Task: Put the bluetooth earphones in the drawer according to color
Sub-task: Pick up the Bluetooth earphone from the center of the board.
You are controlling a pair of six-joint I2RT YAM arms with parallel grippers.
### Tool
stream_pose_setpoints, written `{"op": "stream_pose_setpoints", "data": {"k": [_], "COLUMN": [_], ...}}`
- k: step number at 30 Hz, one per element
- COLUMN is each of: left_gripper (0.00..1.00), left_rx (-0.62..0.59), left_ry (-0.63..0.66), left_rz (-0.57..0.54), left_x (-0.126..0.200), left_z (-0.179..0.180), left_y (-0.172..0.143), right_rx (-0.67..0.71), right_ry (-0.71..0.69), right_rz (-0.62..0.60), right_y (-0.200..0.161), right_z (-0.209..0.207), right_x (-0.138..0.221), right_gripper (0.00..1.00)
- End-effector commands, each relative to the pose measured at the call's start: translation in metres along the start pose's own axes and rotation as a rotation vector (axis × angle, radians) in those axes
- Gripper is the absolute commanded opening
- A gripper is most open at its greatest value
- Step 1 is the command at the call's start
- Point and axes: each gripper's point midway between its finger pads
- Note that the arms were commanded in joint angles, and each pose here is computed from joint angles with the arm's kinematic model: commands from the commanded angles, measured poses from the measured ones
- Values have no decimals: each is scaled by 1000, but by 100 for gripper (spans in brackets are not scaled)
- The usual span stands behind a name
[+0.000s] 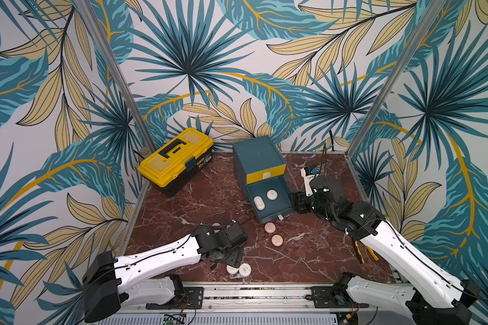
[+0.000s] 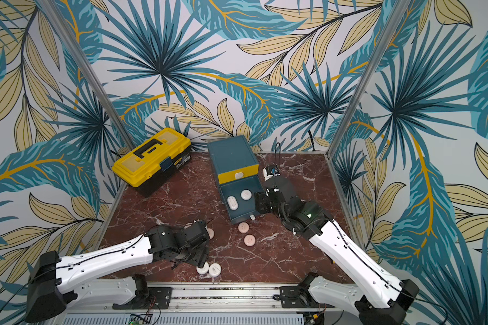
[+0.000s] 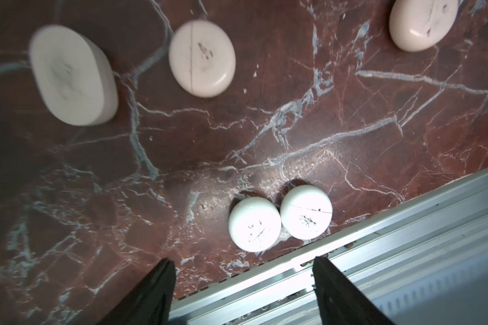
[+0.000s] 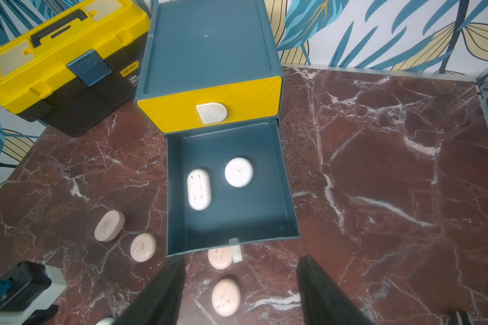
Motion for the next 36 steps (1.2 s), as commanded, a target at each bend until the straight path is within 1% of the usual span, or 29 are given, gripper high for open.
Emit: {"op": "stream_pose_setpoints", "data": {"k": [1, 3, 7, 10, 15, 21, 24, 29, 32, 36], "left_gripper": [82, 81, 81, 81, 81, 81, 80, 78, 78, 78], "left_rx": [48, 56, 57, 55, 52, 57, 59, 61, 64, 73], "left_ry": [-60, -38, -4, -9, -22, 14, 44, 83, 94, 78], "left_rz": [41, 63, 78, 88, 101, 120, 133, 122, 127, 122], "left_x": [-19, -29, -43, -52, -59, -66, -66, -52, -50, -53], "left_z": [-10, -5, -1, -4, -9, 1, 8, 19, 24, 23], "left_y": [-15, -21, -24, -23, -23, -28, -30, -31, -35, -36], "right_rx": [0, 0, 6, 10, 10, 13, 12, 12, 10, 9], "right_ry": [-30, -28, -26, -25, -26, -30, -25, -21, -20, -20], "right_rz": [31, 34, 41, 46, 46, 45, 49, 48, 48, 48], "right_y": [-13, -13, -14, -15, -15, -15, -16, -16, -16, -16], "right_z": [-7, -6, -5, -4, -4, -5, -5, -4, -4, -4], "right_x": [-4, -5, -7, -8, -8, -8, -8, -7, -8, -7], "right_gripper": [68, 68, 68, 68, 68, 68, 68, 68, 68, 68]}}
Point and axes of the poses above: each gripper's point midway between its finger pads, its own x axis back along the fingers, its own z axis along the line the jaws close on, y = z × x, and after that the axes turned 6 degrees about -x, right-handed
